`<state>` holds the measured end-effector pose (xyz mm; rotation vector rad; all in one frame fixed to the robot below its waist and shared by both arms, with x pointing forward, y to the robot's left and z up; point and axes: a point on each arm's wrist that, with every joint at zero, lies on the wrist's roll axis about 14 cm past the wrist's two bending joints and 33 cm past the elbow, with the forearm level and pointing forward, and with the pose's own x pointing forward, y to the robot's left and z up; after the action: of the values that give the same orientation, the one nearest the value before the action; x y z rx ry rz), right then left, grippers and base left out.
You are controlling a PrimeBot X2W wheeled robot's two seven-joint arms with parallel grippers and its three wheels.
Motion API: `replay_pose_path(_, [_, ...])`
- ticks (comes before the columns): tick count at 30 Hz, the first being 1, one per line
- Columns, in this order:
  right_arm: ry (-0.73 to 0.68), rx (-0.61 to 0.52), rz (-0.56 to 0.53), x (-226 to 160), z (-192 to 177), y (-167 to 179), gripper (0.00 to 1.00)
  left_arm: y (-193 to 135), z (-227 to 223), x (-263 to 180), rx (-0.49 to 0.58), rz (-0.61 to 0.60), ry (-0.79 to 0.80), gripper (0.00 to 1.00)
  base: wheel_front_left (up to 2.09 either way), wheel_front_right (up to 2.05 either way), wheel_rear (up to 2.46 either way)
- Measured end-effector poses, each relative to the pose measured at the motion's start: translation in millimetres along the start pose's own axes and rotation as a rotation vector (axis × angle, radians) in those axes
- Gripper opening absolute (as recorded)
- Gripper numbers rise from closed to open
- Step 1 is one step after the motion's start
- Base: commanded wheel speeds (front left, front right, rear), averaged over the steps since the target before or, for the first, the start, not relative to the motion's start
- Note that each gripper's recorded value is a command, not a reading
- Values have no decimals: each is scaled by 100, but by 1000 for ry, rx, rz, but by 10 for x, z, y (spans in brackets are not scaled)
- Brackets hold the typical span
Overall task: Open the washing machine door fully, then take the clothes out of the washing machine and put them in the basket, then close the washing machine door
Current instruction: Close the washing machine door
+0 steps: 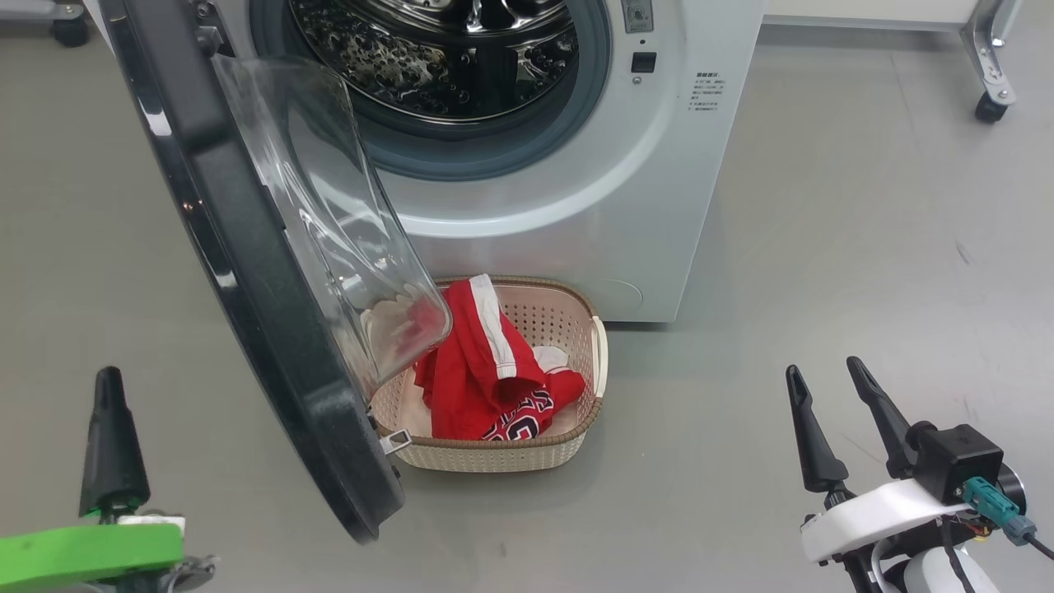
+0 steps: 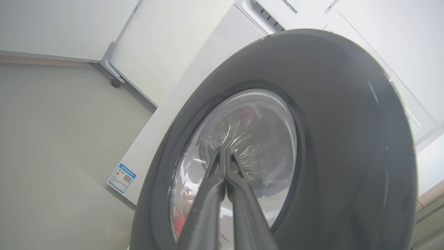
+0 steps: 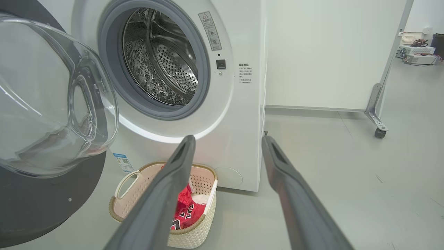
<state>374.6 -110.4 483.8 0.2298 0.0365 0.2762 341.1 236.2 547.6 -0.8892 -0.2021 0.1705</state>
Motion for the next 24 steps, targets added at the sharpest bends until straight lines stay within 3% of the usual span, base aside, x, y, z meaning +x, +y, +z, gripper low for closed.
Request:
replay_pose_path(7, [3,-1,9,12,-9,27,100,-96,284,51,-412,-72,-46,0,0,0,0])
replay_pose_path(12, [5,0,13,9,-14,40,100,-37,329,58,-620,-71,-28,0,0,0,0])
replay_pose_path(16, [8,1,7,-12,-19,30,100,-44,178,69,-695,-67,53,0,0,0,0])
replay_pose_path(24, [11,2,-12,-42,-28,-30,100,-160,-191,59,-741,-66,236,0,0,0,0])
